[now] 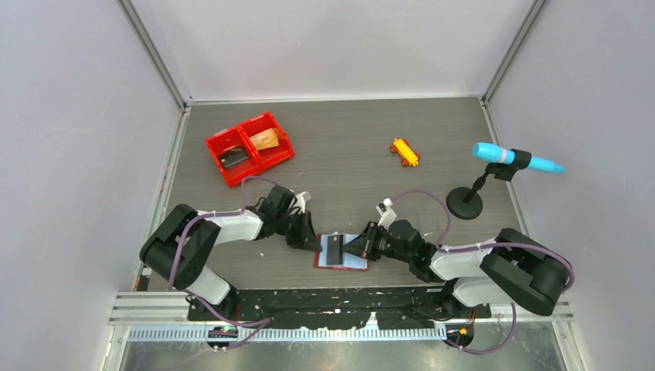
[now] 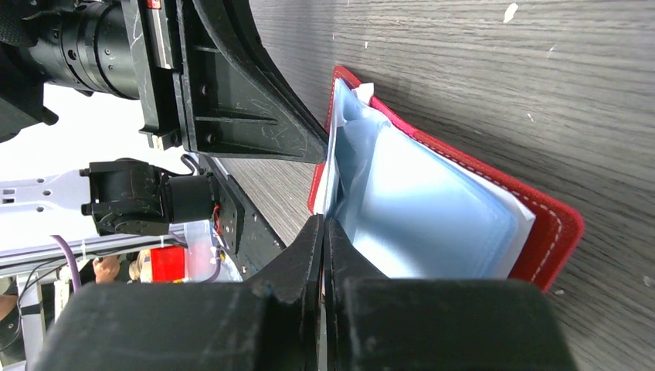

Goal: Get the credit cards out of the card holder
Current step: Remove the credit card from the card holder.

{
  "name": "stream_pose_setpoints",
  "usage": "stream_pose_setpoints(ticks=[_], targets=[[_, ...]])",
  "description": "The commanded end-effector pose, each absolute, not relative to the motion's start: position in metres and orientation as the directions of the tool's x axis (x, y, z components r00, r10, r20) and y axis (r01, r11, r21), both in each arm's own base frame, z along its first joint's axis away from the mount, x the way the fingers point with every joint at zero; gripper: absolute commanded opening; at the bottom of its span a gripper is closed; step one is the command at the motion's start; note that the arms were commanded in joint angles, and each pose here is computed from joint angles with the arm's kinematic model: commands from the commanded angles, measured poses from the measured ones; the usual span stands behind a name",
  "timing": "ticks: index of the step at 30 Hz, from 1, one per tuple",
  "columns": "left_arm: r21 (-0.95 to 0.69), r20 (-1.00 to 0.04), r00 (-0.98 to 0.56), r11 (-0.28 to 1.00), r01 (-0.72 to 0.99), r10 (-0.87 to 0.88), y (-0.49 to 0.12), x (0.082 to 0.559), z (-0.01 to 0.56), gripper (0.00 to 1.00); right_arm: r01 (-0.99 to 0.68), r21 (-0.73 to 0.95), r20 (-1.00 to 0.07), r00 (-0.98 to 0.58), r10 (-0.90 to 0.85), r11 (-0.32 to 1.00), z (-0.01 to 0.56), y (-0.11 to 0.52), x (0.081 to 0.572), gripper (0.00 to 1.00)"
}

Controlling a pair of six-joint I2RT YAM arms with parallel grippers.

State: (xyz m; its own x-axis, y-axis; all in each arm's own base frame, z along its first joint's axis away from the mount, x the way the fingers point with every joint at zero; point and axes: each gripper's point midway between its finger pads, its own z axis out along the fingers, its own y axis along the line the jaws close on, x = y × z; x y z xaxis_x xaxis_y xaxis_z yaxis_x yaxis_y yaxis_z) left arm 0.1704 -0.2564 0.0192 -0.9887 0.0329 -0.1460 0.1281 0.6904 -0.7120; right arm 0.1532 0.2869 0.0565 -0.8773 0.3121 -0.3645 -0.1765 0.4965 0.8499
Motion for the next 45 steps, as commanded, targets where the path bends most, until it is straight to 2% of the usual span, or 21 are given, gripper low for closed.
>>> stream_pose_setpoints(ticks=[1,7,14,17,24,27,30,34,38,45], targets=[[-0.619,-0.123,-0.991,0.777,0.113,0.047,-0.236,0.161,-0.007,0.10,-0.192,0.868,-0.371,-0.864,0.341,0.457,0.077,0.285,0.159,0.05],[-0.625,-0.126,-0.991,0.772,0.112,0.041,-0.238,0.163,-0.004,0.11,-0.141,0.849,-0.356,-0.864,0.355,0.509,0.081,0.276,0.161,0.05],[-0.671,-0.144,-0.988,0.729,0.136,0.052,-0.246,0.162,0.016,0.12,-0.177,0.788,-0.429,-0.845,0.319,0.590,0.091,0.260,0.164,0.05],[-0.714,-0.184,-0.980,0.675,0.185,0.074,-0.256,0.162,0.042,0.18,-0.222,0.768,-0.467,-0.836,0.287,0.601,0.100,0.252,0.162,0.05],[-0.760,-0.375,-0.922,0.537,0.367,0.100,-0.270,0.165,0.128,0.35,-0.384,0.705,-0.564,-0.813,0.144,0.597,0.127,0.245,0.153,0.05],[-0.743,-0.455,-0.884,0.503,0.442,0.105,-0.268,0.163,0.156,0.41,-0.500,0.671,-0.618,-0.786,0.038,0.548,0.146,0.248,0.142,0.05],[-0.735,-0.495,-0.858,0.459,0.498,0.138,-0.266,0.155,0.176,0.44,-0.606,0.651,-0.668,-0.744,-0.036,0.457,0.166,0.255,0.129,0.05],[-0.746,-0.527,-0.832,0.373,0.551,0.176,-0.269,0.142,0.198,0.44,-0.680,0.654,-0.682,-0.720,-0.129,0.332,0.180,0.259,0.107,0.05],[-0.758,-0.547,-0.809,0.283,0.588,0.215,-0.270,0.129,0.212,0.44,-0.715,0.660,-0.704,-0.696,-0.145,0.229,0.193,0.263,0.093,0.05],[-0.800,-0.513,-0.802,0.170,0.576,0.306,-0.278,0.104,0.219,0.43,-0.725,0.675,-0.717,-0.688,-0.111,0.137,0.206,0.267,0.085,0.05]])
